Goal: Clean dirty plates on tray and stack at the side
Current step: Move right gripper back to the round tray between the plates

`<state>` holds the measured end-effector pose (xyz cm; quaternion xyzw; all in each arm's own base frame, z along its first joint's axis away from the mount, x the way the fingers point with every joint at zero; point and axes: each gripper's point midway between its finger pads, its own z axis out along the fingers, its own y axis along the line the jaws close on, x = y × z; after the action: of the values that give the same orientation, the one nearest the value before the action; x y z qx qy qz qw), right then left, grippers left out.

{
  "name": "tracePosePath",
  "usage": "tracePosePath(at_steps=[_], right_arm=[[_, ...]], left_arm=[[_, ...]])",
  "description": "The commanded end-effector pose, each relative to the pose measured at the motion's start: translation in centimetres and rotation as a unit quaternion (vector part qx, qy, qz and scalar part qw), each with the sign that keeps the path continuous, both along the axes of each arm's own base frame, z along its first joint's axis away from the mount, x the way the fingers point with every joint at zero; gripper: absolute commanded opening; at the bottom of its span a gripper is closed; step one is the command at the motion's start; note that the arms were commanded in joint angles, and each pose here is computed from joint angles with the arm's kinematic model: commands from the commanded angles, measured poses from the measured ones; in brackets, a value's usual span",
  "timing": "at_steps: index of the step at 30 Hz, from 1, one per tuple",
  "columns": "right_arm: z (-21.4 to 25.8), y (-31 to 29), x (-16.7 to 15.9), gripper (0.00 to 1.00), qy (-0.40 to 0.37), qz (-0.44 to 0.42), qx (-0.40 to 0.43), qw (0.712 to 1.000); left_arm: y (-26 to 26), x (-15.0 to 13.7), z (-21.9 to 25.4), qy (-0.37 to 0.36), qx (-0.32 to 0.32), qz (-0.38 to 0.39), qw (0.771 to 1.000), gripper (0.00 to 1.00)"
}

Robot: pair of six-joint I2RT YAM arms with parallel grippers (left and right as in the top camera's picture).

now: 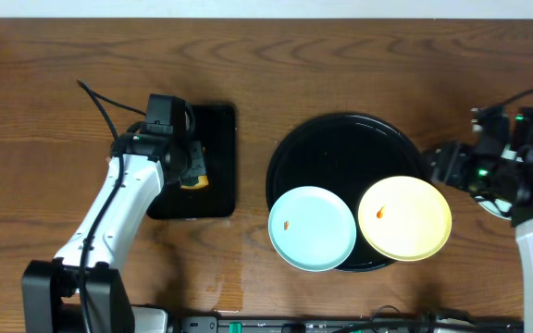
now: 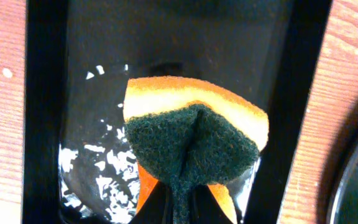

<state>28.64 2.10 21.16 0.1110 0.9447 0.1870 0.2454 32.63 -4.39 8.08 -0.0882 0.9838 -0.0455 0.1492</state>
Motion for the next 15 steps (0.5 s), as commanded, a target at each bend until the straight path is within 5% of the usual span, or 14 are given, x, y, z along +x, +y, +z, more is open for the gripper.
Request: tracePosePath(at_steps=[1, 10, 15], right_arm=[[-1.8, 1.6, -0.6, 0.6, 0.033, 0.057, -0.038, 0.997], [-7.9, 4.4, -2.1, 0.54, 0.154, 0.133, -0.062, 0.977], [-12.5, 8.2, -3.3, 0.48, 0.208, 0.225, -0.065, 0.95]], left_arm=[[0.8, -0.2, -1.9, 0.025, 0.025, -0.001, 0.999, 0.08], [0.9, -1.1, -7.2, 0.101, 0.034, -0.002, 0.994, 0.08], [0.8, -0.4, -5.1, 0.081, 0.031, -0.002, 0.996, 0.07]])
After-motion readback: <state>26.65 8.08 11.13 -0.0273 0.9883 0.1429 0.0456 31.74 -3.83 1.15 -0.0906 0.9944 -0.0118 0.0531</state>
